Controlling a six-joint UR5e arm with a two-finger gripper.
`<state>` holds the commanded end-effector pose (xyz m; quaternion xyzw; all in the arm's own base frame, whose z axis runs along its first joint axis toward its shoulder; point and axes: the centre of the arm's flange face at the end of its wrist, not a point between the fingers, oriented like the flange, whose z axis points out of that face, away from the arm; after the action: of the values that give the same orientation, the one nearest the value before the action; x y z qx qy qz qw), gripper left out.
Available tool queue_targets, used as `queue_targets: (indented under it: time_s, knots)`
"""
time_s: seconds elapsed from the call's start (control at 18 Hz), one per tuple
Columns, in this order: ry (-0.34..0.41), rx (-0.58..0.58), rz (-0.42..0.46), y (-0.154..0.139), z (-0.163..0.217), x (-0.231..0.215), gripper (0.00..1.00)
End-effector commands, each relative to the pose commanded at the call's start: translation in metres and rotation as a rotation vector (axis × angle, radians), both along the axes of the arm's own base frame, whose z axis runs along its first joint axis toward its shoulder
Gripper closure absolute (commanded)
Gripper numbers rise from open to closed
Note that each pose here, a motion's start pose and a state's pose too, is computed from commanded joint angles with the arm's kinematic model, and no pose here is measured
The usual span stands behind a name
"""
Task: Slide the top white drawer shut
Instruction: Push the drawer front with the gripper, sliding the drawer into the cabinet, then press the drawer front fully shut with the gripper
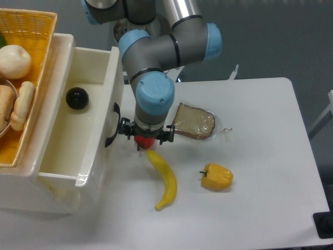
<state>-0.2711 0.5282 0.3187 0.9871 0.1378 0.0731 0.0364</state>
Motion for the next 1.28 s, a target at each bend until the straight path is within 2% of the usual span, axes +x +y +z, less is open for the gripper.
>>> queue_targets:
  time_s: [0.5,1.28]
  knots:
    - [0.015,0.013,-0.062,0.016,0.008,0.038,0.00]
    - [0.021,0.013,-0.085,0.021,0.009,0.048,0.00]
